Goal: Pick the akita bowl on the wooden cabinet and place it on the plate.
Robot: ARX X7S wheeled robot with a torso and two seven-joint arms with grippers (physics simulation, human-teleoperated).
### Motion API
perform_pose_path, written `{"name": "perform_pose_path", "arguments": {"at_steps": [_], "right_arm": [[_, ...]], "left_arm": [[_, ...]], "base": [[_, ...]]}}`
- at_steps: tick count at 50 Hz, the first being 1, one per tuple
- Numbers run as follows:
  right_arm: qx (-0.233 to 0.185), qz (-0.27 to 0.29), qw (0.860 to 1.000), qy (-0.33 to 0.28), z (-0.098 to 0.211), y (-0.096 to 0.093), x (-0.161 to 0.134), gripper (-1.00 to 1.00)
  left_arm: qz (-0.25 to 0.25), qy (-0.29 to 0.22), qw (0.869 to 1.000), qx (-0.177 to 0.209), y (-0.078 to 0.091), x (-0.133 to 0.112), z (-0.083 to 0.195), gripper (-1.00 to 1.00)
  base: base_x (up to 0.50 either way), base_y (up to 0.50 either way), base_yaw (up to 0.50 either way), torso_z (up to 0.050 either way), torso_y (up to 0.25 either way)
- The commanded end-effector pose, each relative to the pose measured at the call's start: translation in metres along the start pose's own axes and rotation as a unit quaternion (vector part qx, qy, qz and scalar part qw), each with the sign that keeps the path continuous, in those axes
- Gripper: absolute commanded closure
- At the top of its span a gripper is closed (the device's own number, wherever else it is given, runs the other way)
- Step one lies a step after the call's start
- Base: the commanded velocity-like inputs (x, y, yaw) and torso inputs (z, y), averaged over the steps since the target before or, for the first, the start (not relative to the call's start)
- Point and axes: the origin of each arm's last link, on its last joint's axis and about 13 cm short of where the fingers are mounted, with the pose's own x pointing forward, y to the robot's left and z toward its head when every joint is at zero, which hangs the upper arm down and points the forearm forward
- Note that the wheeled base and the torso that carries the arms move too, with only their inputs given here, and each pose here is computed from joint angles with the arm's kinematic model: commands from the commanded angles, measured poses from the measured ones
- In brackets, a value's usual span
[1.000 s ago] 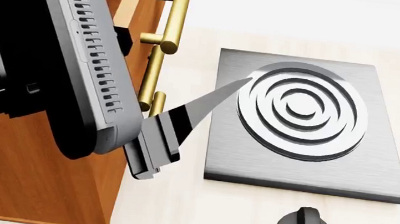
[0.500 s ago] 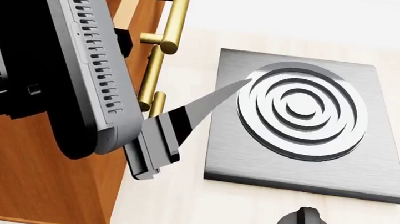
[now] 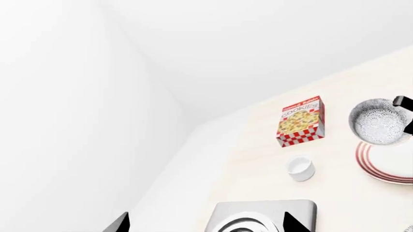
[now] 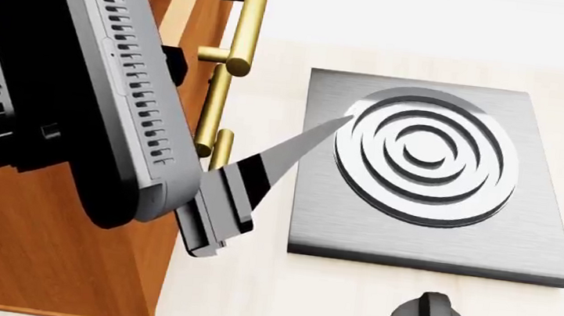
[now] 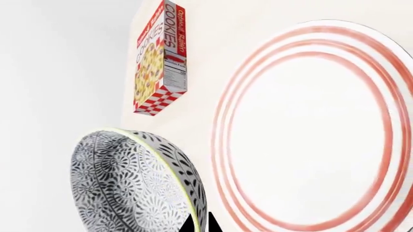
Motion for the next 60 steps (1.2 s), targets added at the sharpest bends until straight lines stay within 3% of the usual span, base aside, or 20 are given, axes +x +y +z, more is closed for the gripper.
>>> {"name": "perform_pose_path", "arguments": {"at_steps": [1, 31, 60], "right_arm": [[-0.005, 0.005, 1.000, -0.005, 0.000, -0.002, 0.003, 1.00], [0.026, -0.016, 0.999, -0.015, 0.010, -0.018, 0.016, 1.00], [0.025, -0.048, 0.998, -0.019, 0.009, -0.037, 0.031, 1.00]], "left_arm": [[0.000, -0.001, 1.000, -0.002, 0.000, 0.001, -0.001, -1.00], [0.001, 0.001, 1.000, -0.002, -0.001, 0.000, -0.003, -1.00], [-0.001, 0.002, 1.000, -0.006, -0.002, 0.002, -0.007, -1.00]], "base": [[0.00, 0.00, 0.00, 0.000, 0.000], [0.00, 0.00, 0.00, 0.000, 0.000], [0.00, 0.00, 0.00, 0.000, 0.000]]}}
